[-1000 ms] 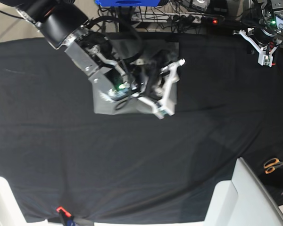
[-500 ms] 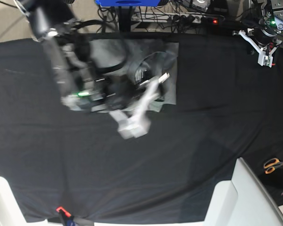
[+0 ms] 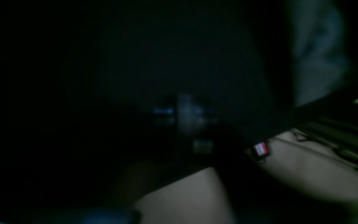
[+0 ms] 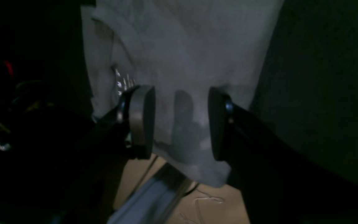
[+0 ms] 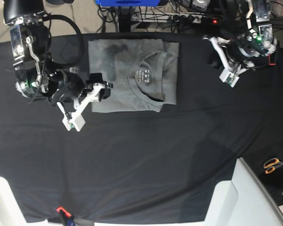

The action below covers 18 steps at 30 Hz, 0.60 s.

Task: Fold the T-shirt properly
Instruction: 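Grasp the folded shirt's collar end with the left gripper and lift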

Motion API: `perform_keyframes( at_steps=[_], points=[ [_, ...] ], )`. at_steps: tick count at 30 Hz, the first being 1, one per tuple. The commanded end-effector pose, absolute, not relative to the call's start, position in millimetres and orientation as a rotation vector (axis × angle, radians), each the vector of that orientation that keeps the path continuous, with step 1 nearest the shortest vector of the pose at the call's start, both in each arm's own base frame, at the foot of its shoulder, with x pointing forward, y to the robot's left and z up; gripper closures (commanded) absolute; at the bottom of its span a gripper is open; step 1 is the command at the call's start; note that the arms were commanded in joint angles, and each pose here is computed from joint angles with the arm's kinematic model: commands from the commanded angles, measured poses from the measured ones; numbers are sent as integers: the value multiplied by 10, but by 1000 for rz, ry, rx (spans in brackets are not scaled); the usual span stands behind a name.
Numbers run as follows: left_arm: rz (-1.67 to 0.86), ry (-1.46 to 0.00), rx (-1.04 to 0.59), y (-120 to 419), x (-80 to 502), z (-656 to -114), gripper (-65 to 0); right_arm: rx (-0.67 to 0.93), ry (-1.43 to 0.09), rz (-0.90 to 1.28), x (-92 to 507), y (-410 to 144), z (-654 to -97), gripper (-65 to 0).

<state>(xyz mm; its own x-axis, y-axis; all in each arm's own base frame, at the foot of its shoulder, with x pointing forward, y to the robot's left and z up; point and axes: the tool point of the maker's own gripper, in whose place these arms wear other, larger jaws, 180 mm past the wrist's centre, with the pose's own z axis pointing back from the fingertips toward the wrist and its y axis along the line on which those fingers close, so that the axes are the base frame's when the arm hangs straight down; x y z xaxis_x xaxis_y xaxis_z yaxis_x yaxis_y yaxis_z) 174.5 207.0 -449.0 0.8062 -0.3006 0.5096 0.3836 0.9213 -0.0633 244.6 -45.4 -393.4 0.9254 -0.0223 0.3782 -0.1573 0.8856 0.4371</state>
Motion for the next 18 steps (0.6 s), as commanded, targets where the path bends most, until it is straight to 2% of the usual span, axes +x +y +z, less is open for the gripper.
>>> perform_keyframes(
  at_steps=[1,3,4,6,10,15,18],
  points=[
    [-343,-559,-196,2071,1846,-4431,-314,482,-434,91,2520,-473,-3856,-264],
    [-248,-597,-317,1949,1908,-4446,-505,480,-450,86,2490,-494,-3891,-264],
    [-203,-612,-369,1924,1936,-4447,-578,478,-452,79,2477,-513,-3908,-264],
    [-130,-623,-442,1927,1941,-4471,-640,456,-434,78,2428,-593,-3995,-264],
    [-35,-620,-513,1907,1988,-4578,-625,438,-387,62,2368,-661,-4150,-264],
    [-105,-573,-592,1510,2016,-4676,-624,436,-375,56,2347,-668,-4191,-264],
    [-127,-602,-642,1275,2076,-4647,-624,436,-375,56,2347,-668,-4191,-264]
  ],
)
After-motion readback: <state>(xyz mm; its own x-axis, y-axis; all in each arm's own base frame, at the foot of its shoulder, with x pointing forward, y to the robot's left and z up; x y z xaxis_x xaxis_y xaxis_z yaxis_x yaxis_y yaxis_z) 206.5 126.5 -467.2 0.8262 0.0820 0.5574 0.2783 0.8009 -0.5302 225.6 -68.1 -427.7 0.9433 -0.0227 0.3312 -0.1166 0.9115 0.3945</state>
